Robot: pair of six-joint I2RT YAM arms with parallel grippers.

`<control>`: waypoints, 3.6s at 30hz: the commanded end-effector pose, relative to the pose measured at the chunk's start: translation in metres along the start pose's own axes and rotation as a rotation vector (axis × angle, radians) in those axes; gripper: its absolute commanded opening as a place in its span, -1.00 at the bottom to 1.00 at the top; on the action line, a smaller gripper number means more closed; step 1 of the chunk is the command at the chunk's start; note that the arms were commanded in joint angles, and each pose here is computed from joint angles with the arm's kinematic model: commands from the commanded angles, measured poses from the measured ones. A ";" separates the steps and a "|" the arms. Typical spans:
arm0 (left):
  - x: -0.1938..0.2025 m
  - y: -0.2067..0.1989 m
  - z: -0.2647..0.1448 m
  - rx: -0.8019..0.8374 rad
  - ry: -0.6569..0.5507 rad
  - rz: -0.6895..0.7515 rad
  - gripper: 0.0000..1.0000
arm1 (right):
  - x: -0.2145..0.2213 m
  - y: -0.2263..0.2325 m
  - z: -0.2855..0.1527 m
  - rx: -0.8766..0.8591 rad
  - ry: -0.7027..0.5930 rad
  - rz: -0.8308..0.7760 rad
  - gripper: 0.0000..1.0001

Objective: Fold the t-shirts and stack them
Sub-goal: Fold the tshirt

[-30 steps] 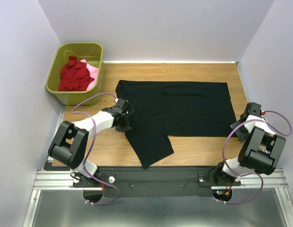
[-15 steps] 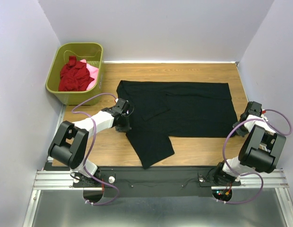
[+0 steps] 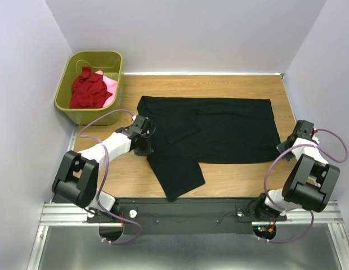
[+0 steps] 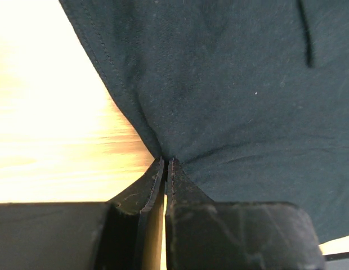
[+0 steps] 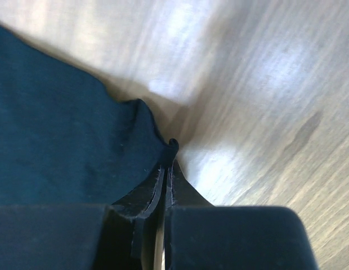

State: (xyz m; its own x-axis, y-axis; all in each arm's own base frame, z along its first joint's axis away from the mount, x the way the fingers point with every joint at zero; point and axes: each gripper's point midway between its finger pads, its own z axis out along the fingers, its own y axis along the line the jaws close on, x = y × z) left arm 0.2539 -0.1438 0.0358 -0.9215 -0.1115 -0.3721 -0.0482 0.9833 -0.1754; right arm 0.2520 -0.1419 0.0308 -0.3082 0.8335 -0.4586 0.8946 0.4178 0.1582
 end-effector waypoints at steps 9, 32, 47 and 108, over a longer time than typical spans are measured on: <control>-0.057 0.007 -0.028 -0.021 -0.093 -0.008 -1.00 | -0.047 0.041 -0.031 -0.151 -0.089 0.015 -0.99; -0.102 0.019 -0.016 -0.032 -0.119 -0.024 -1.00 | -0.066 0.096 -0.020 -0.243 -0.036 -0.124 -0.99; -0.124 0.023 0.001 -0.062 -0.101 -0.015 -1.00 | -0.056 0.111 0.003 -0.221 0.010 -0.195 -0.98; 0.074 -0.038 0.007 0.028 0.200 0.157 0.22 | 0.357 0.163 -0.163 -0.667 0.550 -1.132 0.05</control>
State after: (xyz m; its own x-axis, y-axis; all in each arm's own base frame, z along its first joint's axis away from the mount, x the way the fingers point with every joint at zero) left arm 0.2045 -0.1907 0.0212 -0.9616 0.0408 -0.2713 0.0955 0.9768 -0.1916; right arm 0.2286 0.2726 0.0309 -0.9689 -0.1051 -0.2240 -0.1892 0.8979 0.3974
